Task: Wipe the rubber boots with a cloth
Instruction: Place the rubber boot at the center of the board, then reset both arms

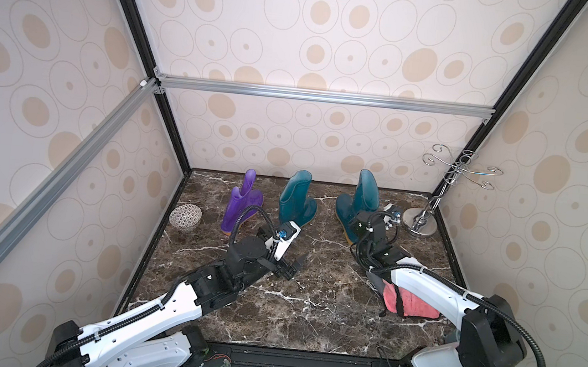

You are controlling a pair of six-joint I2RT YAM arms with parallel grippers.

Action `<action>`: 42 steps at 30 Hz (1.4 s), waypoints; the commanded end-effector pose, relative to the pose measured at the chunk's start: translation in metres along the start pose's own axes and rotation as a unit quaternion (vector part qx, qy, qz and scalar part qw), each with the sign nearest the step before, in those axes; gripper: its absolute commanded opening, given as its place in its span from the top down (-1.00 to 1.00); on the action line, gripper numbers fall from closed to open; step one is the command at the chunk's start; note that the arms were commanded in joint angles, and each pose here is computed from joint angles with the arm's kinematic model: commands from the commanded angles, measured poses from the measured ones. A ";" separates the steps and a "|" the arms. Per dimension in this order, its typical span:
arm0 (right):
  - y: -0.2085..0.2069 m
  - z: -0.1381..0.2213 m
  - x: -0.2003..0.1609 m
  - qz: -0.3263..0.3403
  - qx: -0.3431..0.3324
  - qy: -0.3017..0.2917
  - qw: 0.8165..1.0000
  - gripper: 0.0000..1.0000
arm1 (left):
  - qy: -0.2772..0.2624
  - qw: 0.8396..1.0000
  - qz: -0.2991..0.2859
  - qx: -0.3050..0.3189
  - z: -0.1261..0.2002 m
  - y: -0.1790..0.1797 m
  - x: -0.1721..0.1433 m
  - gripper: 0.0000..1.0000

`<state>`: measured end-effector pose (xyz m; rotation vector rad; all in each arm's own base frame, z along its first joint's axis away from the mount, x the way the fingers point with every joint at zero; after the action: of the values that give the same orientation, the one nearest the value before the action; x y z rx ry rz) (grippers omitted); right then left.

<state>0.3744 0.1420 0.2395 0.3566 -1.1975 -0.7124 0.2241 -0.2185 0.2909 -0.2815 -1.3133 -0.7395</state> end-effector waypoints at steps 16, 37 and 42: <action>0.037 0.082 0.064 0.002 0.048 -0.046 0.998 -0.98 | -0.043 0.997 0.030 0.051 0.009 0.021 0.006 -1.00; -0.153 0.120 0.090 0.253 -0.141 -0.188 0.938 -0.98 | -0.035 0.874 0.115 0.472 0.099 0.126 -0.105 -1.00; -0.178 0.084 0.077 0.267 -0.192 -0.157 0.931 -0.98 | -0.004 0.834 0.111 0.541 0.107 0.154 -0.131 -1.00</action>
<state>0.2437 -0.0331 0.2275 -0.4183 -1.3512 -0.5442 0.2265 -0.0174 0.2088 0.4273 -1.4189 0.1338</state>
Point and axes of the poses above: each gripper's point midway between its finger pads, its own z axis back along the fingers, its own y axis along the line the jaws close on, x = y × z, the point moved 4 cm from there along z, back along the fingers, and after that the axes turned 3 degrees about -z, right-handed, at the moved point
